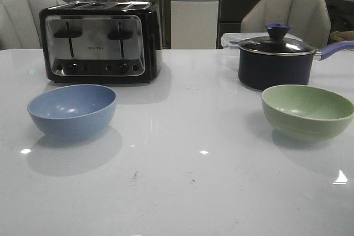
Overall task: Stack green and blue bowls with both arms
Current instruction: 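Move the right gripper down over the pale green bowl's rim, then close the right gripper on the green bowl's rim and lift it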
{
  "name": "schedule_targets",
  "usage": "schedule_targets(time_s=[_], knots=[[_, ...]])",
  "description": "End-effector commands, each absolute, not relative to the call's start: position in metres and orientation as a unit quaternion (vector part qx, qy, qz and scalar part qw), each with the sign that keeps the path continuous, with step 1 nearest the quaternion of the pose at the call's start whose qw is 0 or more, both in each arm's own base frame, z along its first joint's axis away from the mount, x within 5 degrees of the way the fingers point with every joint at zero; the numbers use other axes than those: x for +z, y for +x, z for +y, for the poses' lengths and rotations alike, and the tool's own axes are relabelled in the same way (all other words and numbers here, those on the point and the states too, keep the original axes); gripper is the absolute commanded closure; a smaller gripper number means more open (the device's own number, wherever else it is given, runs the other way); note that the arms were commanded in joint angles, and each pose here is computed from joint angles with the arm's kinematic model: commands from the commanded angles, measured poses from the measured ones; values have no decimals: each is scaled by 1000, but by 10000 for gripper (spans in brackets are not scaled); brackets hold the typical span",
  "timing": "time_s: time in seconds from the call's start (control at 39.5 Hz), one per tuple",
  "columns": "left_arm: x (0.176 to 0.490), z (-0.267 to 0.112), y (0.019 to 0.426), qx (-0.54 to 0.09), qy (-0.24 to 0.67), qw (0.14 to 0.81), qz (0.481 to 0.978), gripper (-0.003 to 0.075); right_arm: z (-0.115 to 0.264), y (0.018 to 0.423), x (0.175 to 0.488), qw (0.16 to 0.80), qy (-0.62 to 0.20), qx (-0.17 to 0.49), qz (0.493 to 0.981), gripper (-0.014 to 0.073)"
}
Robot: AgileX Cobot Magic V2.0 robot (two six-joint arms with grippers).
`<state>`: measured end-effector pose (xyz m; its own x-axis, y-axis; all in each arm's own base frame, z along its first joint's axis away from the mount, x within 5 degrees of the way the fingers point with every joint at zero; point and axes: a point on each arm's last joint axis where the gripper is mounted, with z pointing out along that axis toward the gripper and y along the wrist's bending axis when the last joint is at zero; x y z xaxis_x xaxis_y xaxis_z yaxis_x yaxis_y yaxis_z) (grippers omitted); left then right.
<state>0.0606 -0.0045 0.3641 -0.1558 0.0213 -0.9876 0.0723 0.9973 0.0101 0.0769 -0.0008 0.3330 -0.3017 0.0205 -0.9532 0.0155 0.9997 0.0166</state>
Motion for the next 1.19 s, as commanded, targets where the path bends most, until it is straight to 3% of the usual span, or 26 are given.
schedule_targets(time_s=[0.0,0.35,0.43,0.58,0.66,1.16], knots=[[372,-5,70,-26,26,660,750,627,-2,91,342,601,10,-4,799,538],[344,-7,97,-25,27,600,799,613,-2,126,317,521,10,-4,854,513],[342,-8,101,-25,28,590,806,539,-2,133,312,507,10,-4,862,419],[339,-8,108,-24,28,578,815,260,-2,148,303,483,10,-4,876,128],[337,-8,111,-24,28,573,819,188,-2,157,300,479,9,-4,878,39],[333,-9,118,-24,28,558,829,193,1,275,283,320,38,27,946,35]])
